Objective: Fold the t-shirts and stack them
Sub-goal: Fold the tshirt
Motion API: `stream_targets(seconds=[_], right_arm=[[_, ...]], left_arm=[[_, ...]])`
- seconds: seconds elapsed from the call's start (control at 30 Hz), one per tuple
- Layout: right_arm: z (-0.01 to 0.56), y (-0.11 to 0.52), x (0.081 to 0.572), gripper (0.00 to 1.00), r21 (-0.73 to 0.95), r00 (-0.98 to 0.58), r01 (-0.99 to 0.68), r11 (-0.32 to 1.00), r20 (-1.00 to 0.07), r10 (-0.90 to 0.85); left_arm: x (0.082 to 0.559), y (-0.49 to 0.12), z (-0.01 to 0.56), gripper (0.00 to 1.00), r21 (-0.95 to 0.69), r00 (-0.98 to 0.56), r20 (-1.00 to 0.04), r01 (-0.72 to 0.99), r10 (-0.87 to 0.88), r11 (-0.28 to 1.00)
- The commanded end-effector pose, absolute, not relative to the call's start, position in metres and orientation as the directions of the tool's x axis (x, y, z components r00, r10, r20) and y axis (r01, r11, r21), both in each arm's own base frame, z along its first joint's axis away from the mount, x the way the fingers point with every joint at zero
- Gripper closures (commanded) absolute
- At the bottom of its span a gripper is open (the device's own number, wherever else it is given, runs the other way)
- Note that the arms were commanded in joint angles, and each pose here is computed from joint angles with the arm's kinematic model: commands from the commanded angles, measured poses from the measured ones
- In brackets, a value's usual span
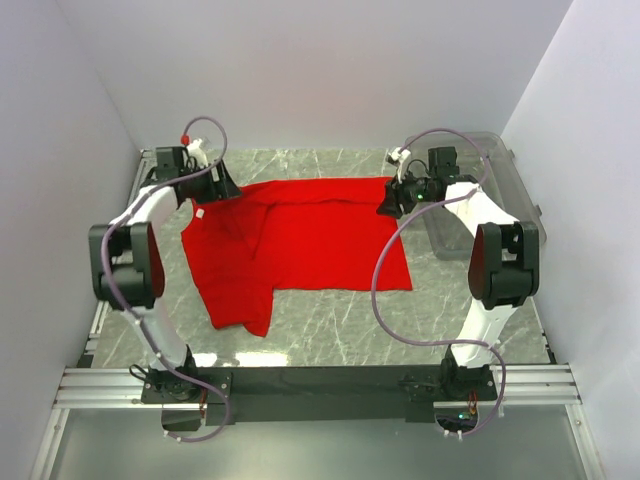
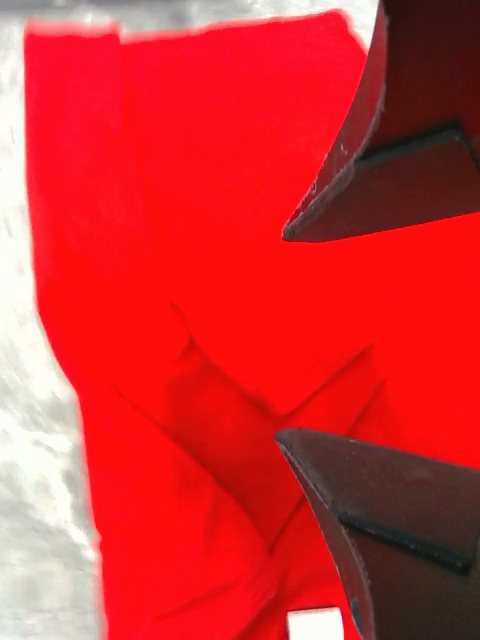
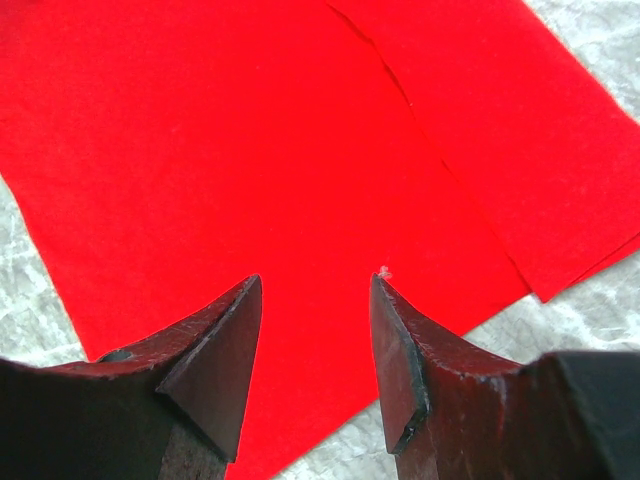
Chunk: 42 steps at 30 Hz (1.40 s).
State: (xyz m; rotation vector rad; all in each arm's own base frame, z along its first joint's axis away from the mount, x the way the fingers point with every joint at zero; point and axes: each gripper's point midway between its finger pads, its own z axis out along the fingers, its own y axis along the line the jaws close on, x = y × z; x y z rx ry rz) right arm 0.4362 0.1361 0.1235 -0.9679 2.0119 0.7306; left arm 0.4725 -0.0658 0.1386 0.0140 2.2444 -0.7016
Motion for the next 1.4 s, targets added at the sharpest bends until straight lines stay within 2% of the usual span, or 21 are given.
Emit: stream_targets(seconds=[0.0,0.27,0.43,0.5,0.8,1.37], right_arm=[[0.149,0.136,0.435,0.46,0.117,-0.356,-0.832,0.543,-0.863,-0.359],[0.150,0.136,0.434,0.46,0.122,-0.359,-0.830,0.544,-0.863,-0.355],[0.150,0.136,0.435,0.46,0.123,-0.363,-0.829,0.546,-0.861,-0.356],[0.148,0.135,0.435,0.46,0.124,-0.364,-0.829,0.545,-0.860,-0.358],[0.150,0.133,0.435,0.46,0.120,-0.362,-0.826,0.551,-0.862,-0.355],[0.154,0.133,0.436,0.46,0.121,-0.360,-0.825,0.552,-0.865,-0.350]], left_arm=[[0.481,-0.069,0.110,0.22,-0.501,-0.757,-0.595,0.089,-0.268,0.861],[0.489,-0.073,0.073,0.33,-0.473,-0.804,-0.528,0.012,-0.273,0.881],[0.493,-0.072,0.062,0.38,-0.454,-0.808,-0.522,-0.008,-0.273,0.891],[0.495,-0.071,0.058,0.44,-0.454,-0.813,-0.513,-0.017,-0.277,0.891],[0.494,-0.080,0.048,0.46,-0.407,-0.841,-0.493,-0.005,-0.224,0.914],[0.488,-0.081,0.050,0.92,-0.389,-0.853,-0.493,0.037,-0.174,0.921]])
